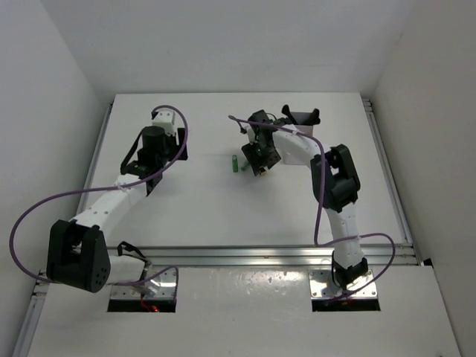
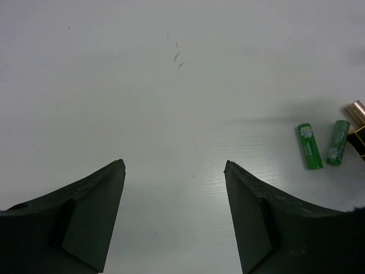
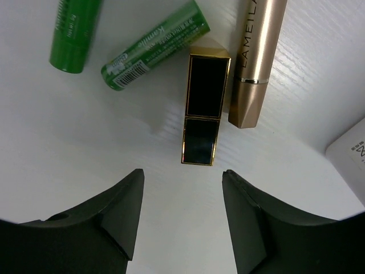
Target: Organize the makeup
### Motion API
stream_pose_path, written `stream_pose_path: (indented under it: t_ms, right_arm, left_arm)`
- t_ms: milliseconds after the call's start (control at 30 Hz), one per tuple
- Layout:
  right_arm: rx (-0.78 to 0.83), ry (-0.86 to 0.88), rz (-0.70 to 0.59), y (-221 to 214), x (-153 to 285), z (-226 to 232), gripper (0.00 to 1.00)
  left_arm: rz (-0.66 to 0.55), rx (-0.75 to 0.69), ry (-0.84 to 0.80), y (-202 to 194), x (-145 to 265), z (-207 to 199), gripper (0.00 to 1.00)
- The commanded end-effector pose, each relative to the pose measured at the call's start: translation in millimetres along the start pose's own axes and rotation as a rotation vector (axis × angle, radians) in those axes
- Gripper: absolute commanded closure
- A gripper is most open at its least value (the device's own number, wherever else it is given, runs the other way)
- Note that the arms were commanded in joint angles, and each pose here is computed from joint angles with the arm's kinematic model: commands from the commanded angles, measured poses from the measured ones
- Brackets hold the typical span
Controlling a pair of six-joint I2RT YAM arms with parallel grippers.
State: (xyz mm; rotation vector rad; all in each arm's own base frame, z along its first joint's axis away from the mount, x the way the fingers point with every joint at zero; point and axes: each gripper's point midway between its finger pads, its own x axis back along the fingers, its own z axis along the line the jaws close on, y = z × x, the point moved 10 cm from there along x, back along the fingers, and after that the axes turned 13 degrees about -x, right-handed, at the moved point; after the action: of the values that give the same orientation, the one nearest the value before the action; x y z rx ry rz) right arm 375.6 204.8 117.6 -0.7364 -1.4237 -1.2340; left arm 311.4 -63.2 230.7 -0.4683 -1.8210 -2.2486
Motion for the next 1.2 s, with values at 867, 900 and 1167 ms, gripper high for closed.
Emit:
stream_pose_path:
  t_ms: [867,900,1167]
  right_arm:
    - [0.002,-0.026,-0.099,6.9,-18.2,-6.1,0.92]
    - [0.001,-0.025,-0.095,4.4,-17.3,-6.4,0.96]
    - [0.086,0.054,-0.24,9.3,48.1,2.1,1.0]
  left_arm:
    - [-0.043,0.05,-0.064,7.4,-6.2,-1.2,0.24]
    - [-0.043,0.05,-0.064,5.1,-6.6,-1.5,0.24]
    - [0.011,0.004,-0.18,-11.9,-10.8,-8.3,0.21]
